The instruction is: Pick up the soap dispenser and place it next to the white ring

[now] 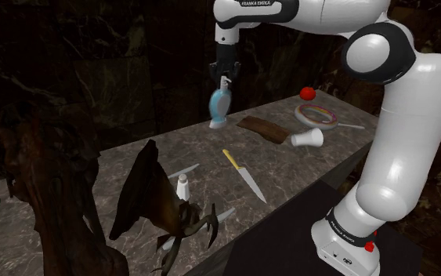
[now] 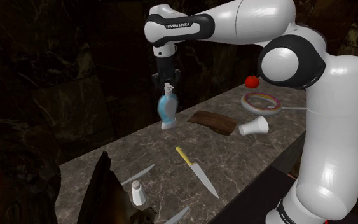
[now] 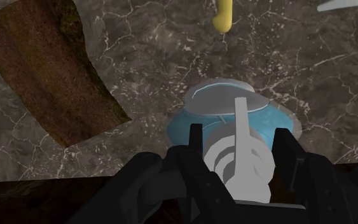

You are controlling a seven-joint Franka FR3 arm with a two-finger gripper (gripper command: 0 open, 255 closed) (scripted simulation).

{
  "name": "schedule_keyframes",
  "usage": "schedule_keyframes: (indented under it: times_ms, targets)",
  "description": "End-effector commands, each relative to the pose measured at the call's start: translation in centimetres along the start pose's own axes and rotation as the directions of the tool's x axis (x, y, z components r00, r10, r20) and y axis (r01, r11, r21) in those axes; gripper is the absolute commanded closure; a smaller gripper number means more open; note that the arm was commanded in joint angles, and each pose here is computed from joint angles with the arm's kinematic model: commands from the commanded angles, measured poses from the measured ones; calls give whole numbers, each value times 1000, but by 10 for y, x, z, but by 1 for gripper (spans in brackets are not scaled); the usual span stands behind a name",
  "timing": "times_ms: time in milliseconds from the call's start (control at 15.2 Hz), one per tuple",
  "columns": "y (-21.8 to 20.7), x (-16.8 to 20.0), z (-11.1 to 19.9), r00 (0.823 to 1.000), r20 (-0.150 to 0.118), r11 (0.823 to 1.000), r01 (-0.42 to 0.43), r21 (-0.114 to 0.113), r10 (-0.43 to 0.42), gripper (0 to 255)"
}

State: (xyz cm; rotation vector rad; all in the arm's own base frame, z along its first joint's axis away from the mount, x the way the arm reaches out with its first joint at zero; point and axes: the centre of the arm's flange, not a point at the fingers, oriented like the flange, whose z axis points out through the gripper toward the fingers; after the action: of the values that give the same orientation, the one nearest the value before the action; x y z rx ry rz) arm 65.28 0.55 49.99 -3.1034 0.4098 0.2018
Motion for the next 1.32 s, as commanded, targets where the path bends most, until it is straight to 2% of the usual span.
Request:
schedule_keyframes:
  times_ms: [0, 330, 1254]
  targets:
    - [-1, -1, -11, 1000, 0, 1000, 0, 0, 0, 255]
    - [0, -4, -36, 1000, 0, 1000, 0, 0, 0, 255]
    - [174, -63, -26, 1000, 0, 1000, 0, 0, 0, 255]
